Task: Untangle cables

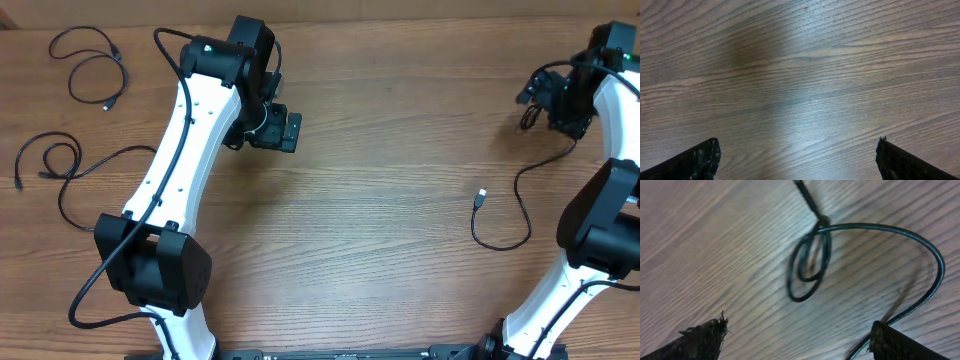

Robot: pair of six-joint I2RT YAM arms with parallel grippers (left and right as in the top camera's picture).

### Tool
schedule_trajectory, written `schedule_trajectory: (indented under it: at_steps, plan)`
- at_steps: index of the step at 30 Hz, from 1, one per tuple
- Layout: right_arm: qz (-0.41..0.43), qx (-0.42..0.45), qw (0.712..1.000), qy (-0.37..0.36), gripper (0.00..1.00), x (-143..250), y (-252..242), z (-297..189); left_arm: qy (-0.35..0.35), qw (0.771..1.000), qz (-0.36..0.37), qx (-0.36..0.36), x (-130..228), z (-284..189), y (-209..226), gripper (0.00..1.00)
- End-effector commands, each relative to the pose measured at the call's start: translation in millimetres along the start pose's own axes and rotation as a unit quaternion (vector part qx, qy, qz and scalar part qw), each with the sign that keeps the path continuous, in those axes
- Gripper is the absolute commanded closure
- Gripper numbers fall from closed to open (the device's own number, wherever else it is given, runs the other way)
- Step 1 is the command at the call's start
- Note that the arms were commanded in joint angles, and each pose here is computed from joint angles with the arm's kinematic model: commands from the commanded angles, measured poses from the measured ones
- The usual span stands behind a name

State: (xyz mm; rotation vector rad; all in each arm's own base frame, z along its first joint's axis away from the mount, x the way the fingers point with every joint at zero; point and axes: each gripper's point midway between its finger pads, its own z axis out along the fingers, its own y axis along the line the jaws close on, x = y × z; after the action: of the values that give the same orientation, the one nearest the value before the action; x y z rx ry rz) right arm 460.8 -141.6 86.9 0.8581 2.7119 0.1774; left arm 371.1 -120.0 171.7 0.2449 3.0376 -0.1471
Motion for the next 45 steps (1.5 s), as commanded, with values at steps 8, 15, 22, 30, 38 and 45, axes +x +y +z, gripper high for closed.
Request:
schedule_trajectory:
  at_steps: [8, 15, 22, 30, 38, 45]
  plan:
    - [-0.009, -0.013, 0.999, -0.033, 0.16, -4.3, -2.4, 30.8, 0.004, 1.000, 0.007, -0.005, -0.5, 2.9, 3.0, 0.00]
    - [-0.015, -0.067, 0.997, -0.027, 0.38, -4.6, 17.1, 43.1, 0.003, 1.000, 0.007, -0.005, -0.7, 2.9, 3.2, 0.00]
    - [-0.023, -0.032, 0.998, -0.040, 0.32, -7.7, 13.1, 52.3, 0.004, 1.000, 0.007, -0.005, -0.5, 2.9, 3.0, 0.00]
    - [-0.021, -0.012, 0.999, -0.027, 0.33, -2.9, 3.3, 76.6, 0.004, 1.000, 0.007, -0.004, -0.5, 2.9, 2.6, 0.00]
    - [-0.024, -0.020, 0.998, -0.053, 0.78, -16.4, 8.1, 74.6, 0.003, 1.000, 0.007, -0.004, -0.6, 2.9, 2.8, 0.01]
    - [-0.033, -0.112, 0.992, -0.043, 0.96, -18.6, 46.4, 35.0, 0.003, 1.000, 0.007, -0.004, -0.8, 2.9, 2.7, 0.01]
